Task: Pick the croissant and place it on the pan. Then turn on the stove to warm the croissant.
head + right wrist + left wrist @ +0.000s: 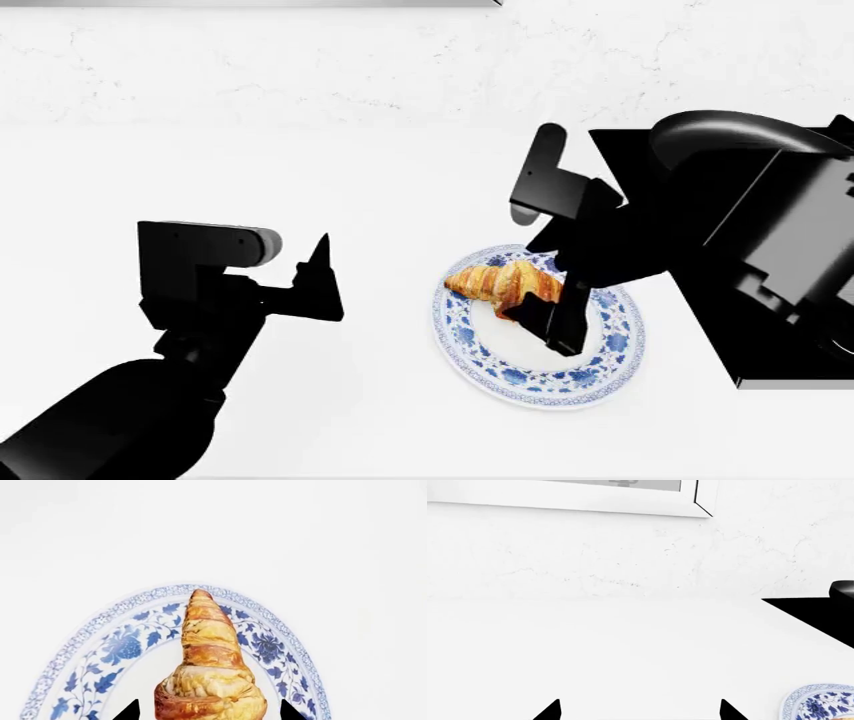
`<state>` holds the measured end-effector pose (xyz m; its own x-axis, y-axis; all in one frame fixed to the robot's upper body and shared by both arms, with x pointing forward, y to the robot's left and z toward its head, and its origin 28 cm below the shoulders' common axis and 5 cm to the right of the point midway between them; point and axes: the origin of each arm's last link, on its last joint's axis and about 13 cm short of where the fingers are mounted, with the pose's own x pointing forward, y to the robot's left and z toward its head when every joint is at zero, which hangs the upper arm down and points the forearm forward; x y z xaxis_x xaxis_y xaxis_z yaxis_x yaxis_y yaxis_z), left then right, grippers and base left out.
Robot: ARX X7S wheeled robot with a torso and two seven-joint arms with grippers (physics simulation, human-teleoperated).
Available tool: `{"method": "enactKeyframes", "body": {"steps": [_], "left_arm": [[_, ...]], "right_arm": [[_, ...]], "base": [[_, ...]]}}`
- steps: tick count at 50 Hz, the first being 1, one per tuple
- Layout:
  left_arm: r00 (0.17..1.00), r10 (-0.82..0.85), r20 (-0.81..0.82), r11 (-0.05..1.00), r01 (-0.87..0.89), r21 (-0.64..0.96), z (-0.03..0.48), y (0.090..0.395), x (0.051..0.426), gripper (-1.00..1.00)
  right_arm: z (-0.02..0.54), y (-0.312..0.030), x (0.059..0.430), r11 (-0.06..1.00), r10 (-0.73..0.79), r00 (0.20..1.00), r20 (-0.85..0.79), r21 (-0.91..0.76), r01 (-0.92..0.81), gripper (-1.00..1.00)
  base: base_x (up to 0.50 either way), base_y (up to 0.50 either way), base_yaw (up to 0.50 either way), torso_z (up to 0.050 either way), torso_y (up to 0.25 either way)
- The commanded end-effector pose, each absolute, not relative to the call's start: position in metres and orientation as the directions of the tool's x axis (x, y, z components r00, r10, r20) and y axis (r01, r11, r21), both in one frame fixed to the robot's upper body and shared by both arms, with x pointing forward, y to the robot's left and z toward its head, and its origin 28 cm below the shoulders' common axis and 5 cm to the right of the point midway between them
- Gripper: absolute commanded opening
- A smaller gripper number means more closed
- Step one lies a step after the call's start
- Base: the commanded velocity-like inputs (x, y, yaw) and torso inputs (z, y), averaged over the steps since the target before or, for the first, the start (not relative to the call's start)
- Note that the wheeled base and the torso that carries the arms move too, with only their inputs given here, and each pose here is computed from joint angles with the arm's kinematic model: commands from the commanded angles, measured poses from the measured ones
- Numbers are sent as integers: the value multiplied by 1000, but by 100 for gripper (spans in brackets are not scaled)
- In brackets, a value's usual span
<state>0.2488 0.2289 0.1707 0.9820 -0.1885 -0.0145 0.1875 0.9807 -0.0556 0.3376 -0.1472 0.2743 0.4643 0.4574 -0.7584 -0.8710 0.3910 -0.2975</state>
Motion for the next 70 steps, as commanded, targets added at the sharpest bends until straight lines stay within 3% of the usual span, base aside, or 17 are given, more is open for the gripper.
{"method": "enactKeyframes", "body": {"steps": [1, 25, 26, 59, 70], "left_arm": [[982, -189, -15, 981, 187, -57, 170, 229, 249, 100], [982, -187, -15, 981, 186, -59, 170, 229, 250, 100], [982, -187, -16, 981, 185, -57, 170, 229, 250, 100], [979, -205, -11, 978, 204, -55, 169, 228, 249, 100], [979, -202, 11, 978, 202, -51, 174, 230, 244, 100]], "right_arm": [[271, -147, 340, 393, 451, 460, -765, -292, -872, 100], [266, -148, 343, 394, 438, 448, -779, -282, -875, 100], [267, -148, 343, 396, 439, 449, -778, -281, -874, -100], [282, -144, 329, 395, 463, 507, -727, -343, -852, -100], [293, -136, 307, 399, 518, 548, -657, -381, -834, -100]], "base": [[0, 0, 0, 0, 0], [0, 0, 0, 0, 0], [0, 0, 0, 0, 0], [0, 0, 0, 0, 0], [0, 0, 0, 0, 1]]}}
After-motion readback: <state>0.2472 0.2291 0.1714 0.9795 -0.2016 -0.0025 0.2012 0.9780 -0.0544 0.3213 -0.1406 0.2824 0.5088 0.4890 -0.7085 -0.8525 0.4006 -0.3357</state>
